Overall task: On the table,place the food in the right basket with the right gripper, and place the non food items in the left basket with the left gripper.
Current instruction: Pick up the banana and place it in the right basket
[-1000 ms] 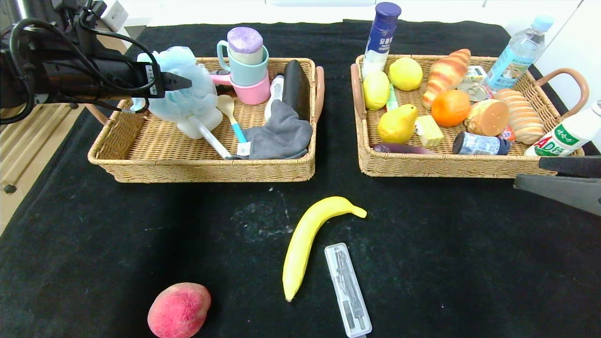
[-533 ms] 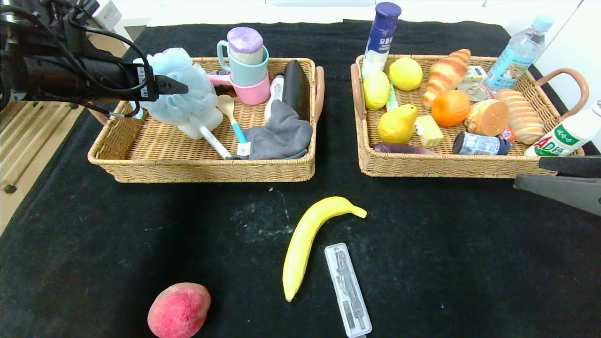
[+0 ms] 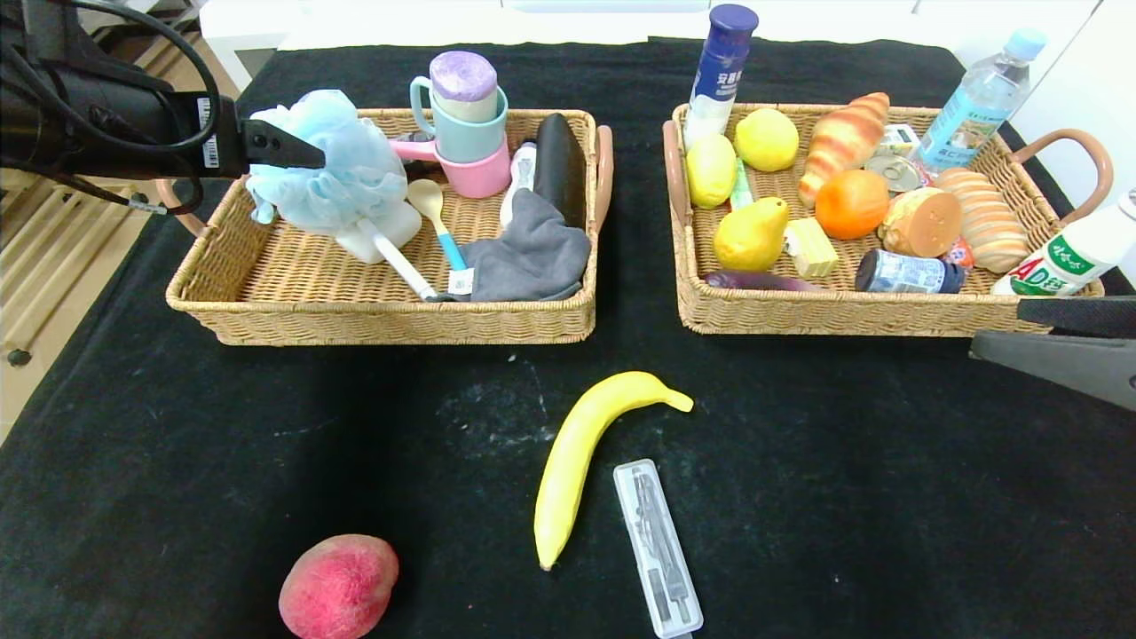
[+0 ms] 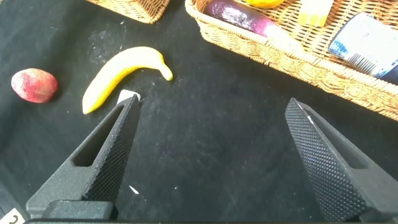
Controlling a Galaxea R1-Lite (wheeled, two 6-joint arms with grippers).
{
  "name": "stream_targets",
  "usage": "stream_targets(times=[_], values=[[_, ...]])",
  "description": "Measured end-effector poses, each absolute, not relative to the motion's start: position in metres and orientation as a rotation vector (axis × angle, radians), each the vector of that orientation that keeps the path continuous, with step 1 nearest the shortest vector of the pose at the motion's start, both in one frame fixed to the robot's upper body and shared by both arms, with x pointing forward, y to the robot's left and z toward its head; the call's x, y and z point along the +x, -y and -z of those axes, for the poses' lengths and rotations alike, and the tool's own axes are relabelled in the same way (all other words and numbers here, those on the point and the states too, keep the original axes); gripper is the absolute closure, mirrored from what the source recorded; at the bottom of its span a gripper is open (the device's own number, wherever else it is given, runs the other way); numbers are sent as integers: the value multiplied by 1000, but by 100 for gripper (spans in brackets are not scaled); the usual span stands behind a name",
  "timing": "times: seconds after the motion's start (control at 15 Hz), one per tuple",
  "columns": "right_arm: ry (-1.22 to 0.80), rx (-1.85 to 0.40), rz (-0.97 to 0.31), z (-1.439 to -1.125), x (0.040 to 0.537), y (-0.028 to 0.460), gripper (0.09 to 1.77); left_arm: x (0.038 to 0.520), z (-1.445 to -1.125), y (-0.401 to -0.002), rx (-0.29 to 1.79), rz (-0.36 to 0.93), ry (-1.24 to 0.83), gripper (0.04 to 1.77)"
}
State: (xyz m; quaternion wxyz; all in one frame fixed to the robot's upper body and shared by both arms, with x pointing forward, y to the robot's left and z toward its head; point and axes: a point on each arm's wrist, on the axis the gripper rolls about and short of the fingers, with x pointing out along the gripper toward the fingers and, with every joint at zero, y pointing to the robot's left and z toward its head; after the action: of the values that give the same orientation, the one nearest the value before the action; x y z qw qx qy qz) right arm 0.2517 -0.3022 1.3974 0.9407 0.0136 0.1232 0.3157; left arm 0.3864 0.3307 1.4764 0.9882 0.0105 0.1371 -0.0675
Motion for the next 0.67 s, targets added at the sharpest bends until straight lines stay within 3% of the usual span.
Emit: stream_targets(times=[0.33,0.67], values=[[-254,28,-644,-1397,252,302,15,354,-1479,-307,-100,159,-363,11],[-256,28,-644,-1397,253,302,15,334,-1470,-279,-73,160,-416,11]])
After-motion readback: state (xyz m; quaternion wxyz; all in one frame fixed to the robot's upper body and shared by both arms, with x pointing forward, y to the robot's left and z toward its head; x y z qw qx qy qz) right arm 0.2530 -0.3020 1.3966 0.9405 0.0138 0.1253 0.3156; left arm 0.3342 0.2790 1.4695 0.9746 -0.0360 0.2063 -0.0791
